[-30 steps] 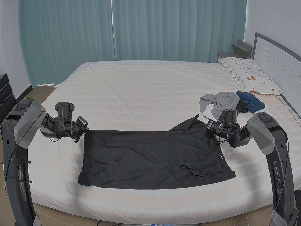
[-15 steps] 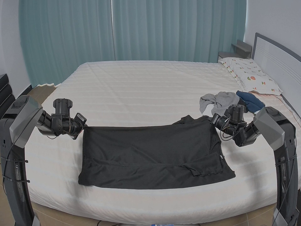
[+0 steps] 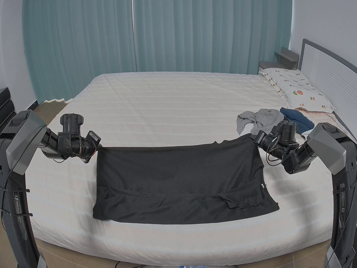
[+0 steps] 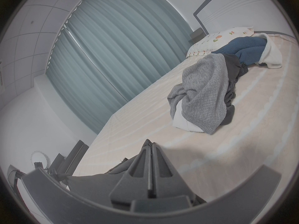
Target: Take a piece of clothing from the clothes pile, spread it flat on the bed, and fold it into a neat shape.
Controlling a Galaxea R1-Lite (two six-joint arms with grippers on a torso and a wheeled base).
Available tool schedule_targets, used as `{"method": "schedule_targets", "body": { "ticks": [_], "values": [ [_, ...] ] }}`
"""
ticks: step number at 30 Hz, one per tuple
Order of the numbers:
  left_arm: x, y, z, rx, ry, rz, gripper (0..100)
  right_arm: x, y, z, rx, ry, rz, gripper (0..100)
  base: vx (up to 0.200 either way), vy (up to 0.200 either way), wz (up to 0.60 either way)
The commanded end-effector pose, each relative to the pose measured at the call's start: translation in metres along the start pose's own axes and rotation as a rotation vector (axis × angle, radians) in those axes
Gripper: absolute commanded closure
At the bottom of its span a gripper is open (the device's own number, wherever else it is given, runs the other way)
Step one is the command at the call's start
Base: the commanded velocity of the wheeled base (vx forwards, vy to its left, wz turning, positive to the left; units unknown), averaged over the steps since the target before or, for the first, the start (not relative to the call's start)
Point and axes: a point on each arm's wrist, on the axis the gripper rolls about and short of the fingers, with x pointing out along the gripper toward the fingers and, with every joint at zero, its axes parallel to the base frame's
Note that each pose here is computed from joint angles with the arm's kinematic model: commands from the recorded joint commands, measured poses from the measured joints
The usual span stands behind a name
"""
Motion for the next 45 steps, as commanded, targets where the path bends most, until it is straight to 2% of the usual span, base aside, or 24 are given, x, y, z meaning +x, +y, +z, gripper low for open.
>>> {"method": "schedule_targets", "body": {
  "ticks": [1, 7, 15, 17, 19, 21, 26, 31, 37, 43, 45],
  "values": [
    [-0.002, -0.003, 0.000, 0.004, -0.002, -0.007, 100, -0.007, 0.002, 0.003, -0.002, 0.005, -0.001, 100, 0.000, 0.000, 0.00],
    [0.000, 0.000, -0.003, 0.005, 0.013, 0.009, 100, -0.010, -0.006, -0.010, -0.033, 0.073, -0.009, 100, 0.000, 0.000, 0.00],
    [-0.003, 0.000, 0.000, 0.007, 0.007, 0.009, 100, -0.012, -0.007, -0.010, -0.044, 0.073, -0.012, 100, 0.000, 0.000, 0.00],
    [-0.004, 0.005, -0.004, 0.049, 0.023, 0.029, 100, -0.016, -0.009, -0.012, -0.040, 0.090, -0.017, 100, 0.000, 0.000, 0.00],
    [-0.002, 0.014, -0.011, 0.136, 0.041, 0.060, 100, -0.021, -0.008, -0.014, -0.041, 0.105, -0.023, 100, 0.000, 0.000, 0.00],
    [-0.002, 0.017, -0.015, 0.169, 0.050, 0.068, 100, -0.023, -0.012, -0.015, -0.048, 0.117, -0.028, 100, 0.000, 0.000, 0.00],
    [-0.003, 0.018, -0.021, 0.185, 0.066, 0.072, 100, -0.026, -0.017, -0.018, -0.057, 0.136, -0.039, 100, 0.000, 0.000, 0.00],
    [-0.004, 0.017, -0.021, 0.185, 0.065, 0.073, 100, -0.028, -0.016, -0.020, -0.058, 0.151, -0.033, 100, 0.000, 0.000, 0.00],
    [-0.001, 0.010, -0.015, 0.189, 0.037, 0.051, 100, -0.018, -0.012, -0.018, -0.063, 0.112, -0.014, 100, 0.000, 0.000, 0.00],
    [-0.002, 0.002, -0.003, 0.083, -0.038, 0.000, 100, -0.007, -0.017, -0.024, -0.070, 0.085, -0.031, 100, 0.000, 0.000, 0.00],
    [-0.002, 0.002, -0.003, 0.073, -0.045, -0.005, 100, -0.005, -0.017, -0.026, -0.070, 0.088, -0.031, 100, 0.000, 0.000, 0.00]
  ]
}}
